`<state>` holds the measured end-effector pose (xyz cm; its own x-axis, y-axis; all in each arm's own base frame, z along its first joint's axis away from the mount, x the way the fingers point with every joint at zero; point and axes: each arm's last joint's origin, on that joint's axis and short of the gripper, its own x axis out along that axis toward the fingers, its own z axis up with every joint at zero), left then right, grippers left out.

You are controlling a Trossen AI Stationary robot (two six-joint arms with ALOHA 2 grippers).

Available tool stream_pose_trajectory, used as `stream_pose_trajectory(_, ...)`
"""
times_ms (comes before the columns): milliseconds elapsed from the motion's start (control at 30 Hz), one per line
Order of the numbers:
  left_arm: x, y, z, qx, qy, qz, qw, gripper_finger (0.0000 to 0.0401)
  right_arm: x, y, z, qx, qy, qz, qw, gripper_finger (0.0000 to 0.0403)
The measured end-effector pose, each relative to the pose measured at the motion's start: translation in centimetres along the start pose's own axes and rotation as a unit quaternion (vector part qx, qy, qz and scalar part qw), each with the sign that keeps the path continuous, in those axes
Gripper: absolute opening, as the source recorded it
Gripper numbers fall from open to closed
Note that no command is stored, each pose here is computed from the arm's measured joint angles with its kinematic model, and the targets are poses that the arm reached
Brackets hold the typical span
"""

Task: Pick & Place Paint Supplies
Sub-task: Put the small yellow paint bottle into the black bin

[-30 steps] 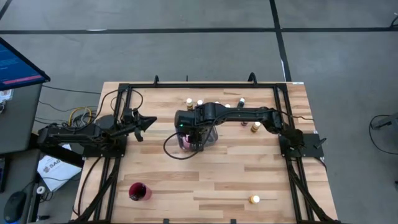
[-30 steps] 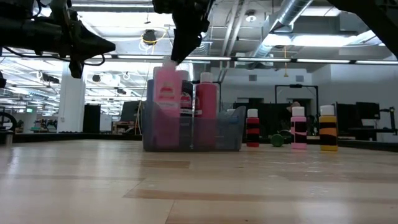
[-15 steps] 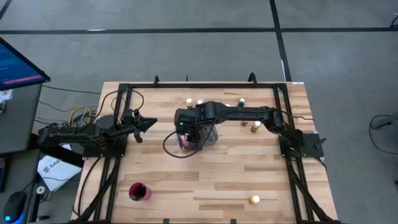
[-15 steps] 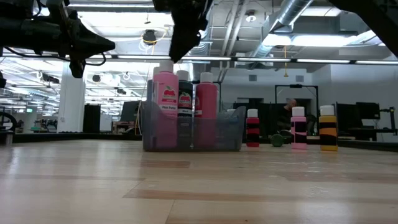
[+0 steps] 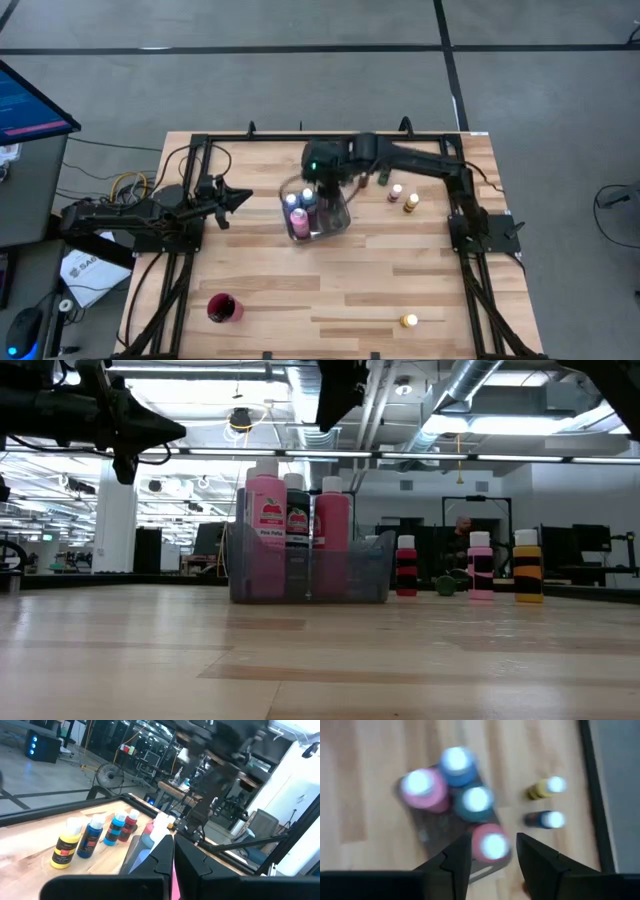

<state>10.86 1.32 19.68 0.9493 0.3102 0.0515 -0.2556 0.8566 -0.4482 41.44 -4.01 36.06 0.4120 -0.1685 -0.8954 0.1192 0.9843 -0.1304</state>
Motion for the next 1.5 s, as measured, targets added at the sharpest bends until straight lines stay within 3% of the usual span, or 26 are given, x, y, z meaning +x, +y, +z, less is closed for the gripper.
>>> stream_pose_trajectory(200,0.1,-0.1,0.1,-0.002,-0.007,-0.003,1.0,0.0003,1.1,-4.5,0.1,0.037,-0.008,-0.023,0.999,0.0175)
stream_pose_trajectory(500,0.1,-0.1,0.2,-0.004,-0.011,-0.005,1.0,0.0003,6.0,-8.5,1.4,0.04,-0.042,-0.049,0.997,0.0253)
stream_pose_trajectory(933,0.3,-0.2,0.2,-0.005,-0.013,-0.006,1.0,0.0003,14.3,-10.0,1.5,0.015,-0.012,-0.05,0.999,0.0255)
stream_pose_trajectory(1200,0.3,-0.2,0.3,-0.006,-0.015,-0.007,1.0,0.0003,17.1,-10.5,1.0,0.003,0.008,-0.047,0.999,0.0255)
stream_pose_trajectory(1500,0.3,-0.2,0.3,-0.006,-0.017,-0.007,1.0,0.0003,17.7,-11.1,0.7,0.004,0.013,-0.041,0.999,0.0242)
